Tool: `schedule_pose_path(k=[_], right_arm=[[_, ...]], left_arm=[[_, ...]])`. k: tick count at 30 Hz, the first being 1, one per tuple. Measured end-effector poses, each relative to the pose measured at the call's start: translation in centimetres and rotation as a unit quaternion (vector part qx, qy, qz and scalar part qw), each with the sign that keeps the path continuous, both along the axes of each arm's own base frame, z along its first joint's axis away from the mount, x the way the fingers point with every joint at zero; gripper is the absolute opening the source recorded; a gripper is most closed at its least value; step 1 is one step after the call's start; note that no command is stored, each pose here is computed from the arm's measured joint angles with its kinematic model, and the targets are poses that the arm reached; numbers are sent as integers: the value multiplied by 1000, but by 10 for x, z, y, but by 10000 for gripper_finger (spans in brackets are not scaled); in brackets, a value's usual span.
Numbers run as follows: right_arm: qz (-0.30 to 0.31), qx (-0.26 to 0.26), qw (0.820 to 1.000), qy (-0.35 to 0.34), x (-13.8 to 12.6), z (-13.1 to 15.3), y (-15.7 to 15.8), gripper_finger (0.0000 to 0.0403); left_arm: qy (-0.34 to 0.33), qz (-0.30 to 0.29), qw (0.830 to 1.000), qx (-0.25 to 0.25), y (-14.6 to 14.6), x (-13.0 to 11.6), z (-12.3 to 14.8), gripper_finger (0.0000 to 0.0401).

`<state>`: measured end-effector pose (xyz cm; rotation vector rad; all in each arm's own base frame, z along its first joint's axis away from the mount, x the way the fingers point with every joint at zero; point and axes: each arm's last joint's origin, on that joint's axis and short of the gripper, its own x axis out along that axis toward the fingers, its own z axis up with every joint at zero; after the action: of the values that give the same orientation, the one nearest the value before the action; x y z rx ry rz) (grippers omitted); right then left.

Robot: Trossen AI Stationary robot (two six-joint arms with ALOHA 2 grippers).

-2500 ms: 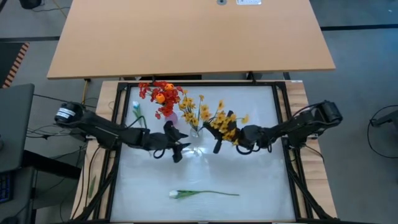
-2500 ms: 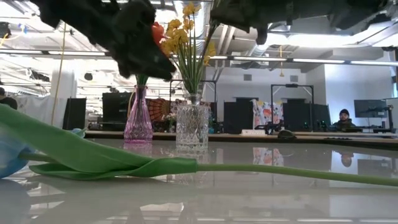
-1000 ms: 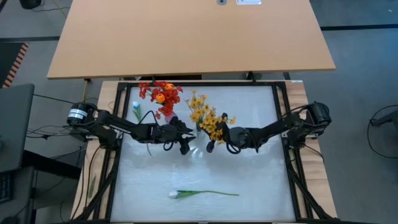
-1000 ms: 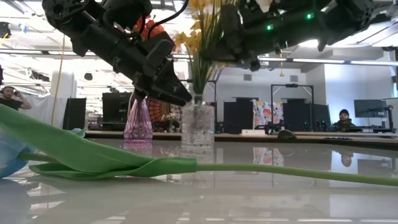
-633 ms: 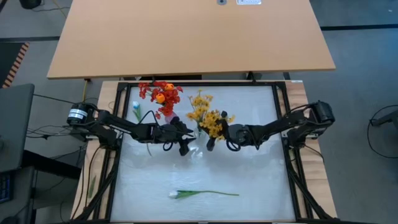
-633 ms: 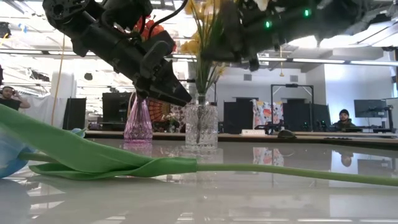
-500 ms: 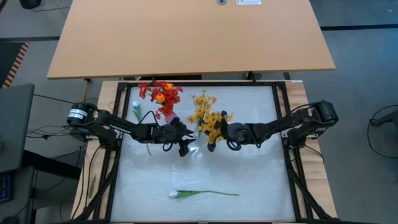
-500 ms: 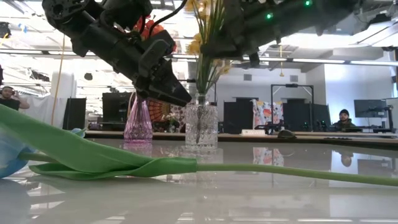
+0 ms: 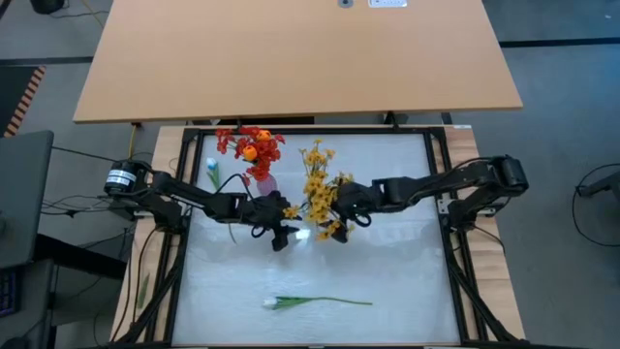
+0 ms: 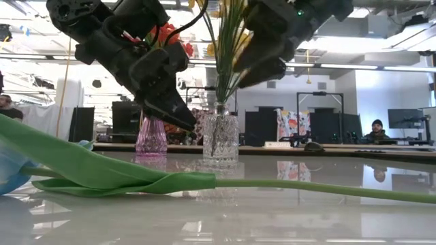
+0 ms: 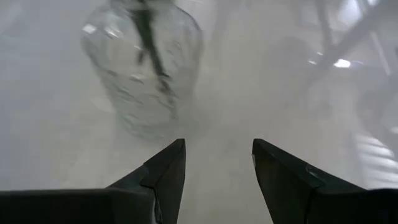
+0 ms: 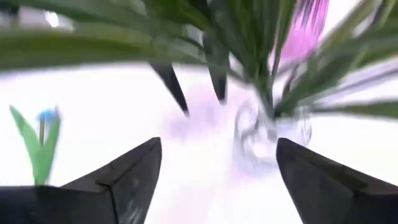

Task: Sort flowers into vase by color
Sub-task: Put the yellow flowers into the transparent vase

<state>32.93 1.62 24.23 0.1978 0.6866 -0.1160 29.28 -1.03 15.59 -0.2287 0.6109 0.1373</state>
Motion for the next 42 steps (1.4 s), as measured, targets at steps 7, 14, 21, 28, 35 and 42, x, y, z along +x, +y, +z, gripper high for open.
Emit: schedule_pose_path(k=[7, 14, 21, 28, 35, 42], right_arm=[[26, 18, 992, 123, -10, 22, 2, 358], [88, 99, 969, 208, -24, 54, 9, 349], [111, 124, 955, 246, -36, 83, 31, 343], [109, 140, 945, 274, -51, 110, 54, 340], [106, 166, 945, 260, -64, 142, 76, 340], [113, 206, 948, 213, -76, 177, 96, 340]], left_arm=[[13, -50, 997, -49, -4, -2, 0, 174], [71, -98, 991, -50, -5, -26, 16, 174], [118, -111, 986, -46, -6, -71, 49, 174], [76, -145, 984, -71, -20, -104, 80, 174], [59, -143, 987, -41, -26, -120, 89, 174], [96, -142, 984, -40, -25, -126, 84, 174]])
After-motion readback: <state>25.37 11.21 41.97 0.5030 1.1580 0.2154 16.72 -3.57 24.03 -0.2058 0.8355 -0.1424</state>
